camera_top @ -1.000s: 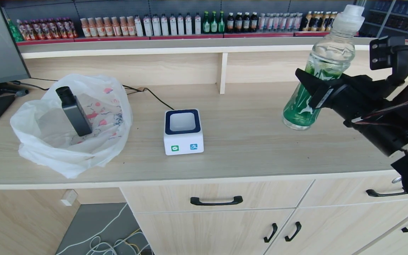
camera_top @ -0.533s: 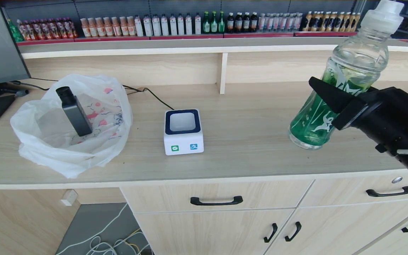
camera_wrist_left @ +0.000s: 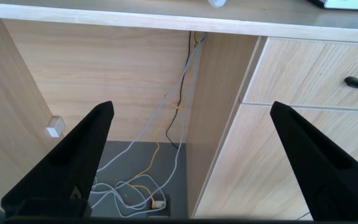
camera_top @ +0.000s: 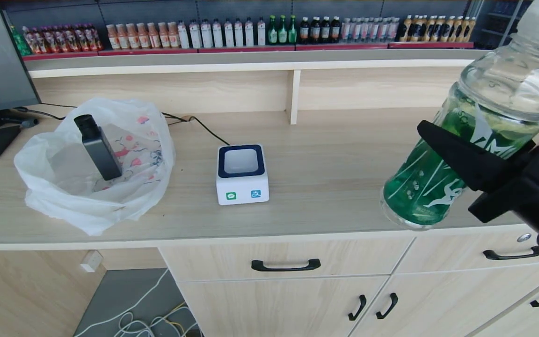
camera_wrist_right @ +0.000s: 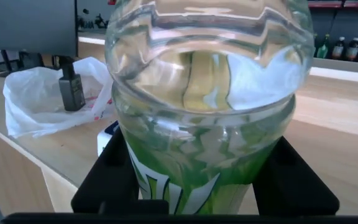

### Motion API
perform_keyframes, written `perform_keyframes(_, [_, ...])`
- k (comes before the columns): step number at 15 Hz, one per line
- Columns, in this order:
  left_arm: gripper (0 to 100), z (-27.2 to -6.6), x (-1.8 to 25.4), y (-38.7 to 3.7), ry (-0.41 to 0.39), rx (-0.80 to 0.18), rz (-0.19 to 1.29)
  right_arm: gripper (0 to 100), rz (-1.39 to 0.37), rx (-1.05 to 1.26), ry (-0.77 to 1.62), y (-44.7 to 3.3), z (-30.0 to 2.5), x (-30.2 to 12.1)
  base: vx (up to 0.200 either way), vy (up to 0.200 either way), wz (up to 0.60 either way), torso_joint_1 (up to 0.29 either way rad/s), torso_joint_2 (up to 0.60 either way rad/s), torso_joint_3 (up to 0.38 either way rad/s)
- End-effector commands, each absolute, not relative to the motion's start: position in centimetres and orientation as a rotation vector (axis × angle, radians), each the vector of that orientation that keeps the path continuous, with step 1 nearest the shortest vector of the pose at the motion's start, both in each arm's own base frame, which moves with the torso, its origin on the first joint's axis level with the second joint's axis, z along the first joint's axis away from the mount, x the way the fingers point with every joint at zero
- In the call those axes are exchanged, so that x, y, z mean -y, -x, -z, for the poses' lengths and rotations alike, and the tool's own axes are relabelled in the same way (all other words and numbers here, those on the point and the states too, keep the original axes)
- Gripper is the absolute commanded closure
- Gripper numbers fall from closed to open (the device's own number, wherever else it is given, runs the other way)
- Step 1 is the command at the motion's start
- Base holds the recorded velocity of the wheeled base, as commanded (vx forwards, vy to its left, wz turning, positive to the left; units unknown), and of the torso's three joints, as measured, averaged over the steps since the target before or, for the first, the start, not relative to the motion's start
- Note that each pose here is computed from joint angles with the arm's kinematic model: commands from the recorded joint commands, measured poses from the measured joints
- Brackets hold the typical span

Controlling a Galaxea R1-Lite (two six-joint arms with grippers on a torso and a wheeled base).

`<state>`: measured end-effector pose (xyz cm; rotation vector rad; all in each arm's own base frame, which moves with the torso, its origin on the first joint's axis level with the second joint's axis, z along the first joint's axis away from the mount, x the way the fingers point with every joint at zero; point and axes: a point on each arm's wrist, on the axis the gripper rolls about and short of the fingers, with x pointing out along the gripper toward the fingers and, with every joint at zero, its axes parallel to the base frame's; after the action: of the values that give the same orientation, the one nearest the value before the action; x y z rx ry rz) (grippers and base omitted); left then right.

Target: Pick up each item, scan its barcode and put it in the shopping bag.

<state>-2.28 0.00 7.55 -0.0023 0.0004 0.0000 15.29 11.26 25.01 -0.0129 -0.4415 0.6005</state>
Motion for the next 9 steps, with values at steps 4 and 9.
perform_keyframes(4, [0, -7.5, 0.0, 2.3, 0.003, 0.000, 0.000, 100, -0.747, 0.482, 0.154, -12.0, -23.7, -12.9, 0.000, 0.000, 0.00, 0.000, 0.00, 0.000])
perform_keyframes(9, [0, -7.5, 0.0, 2.3, 0.003, 0.000, 0.000, 100, -0.835, 0.517, 0.343, -9.8, -21.5, -13.2, 0.000, 0.000, 0.00, 0.000, 0.00, 0.000])
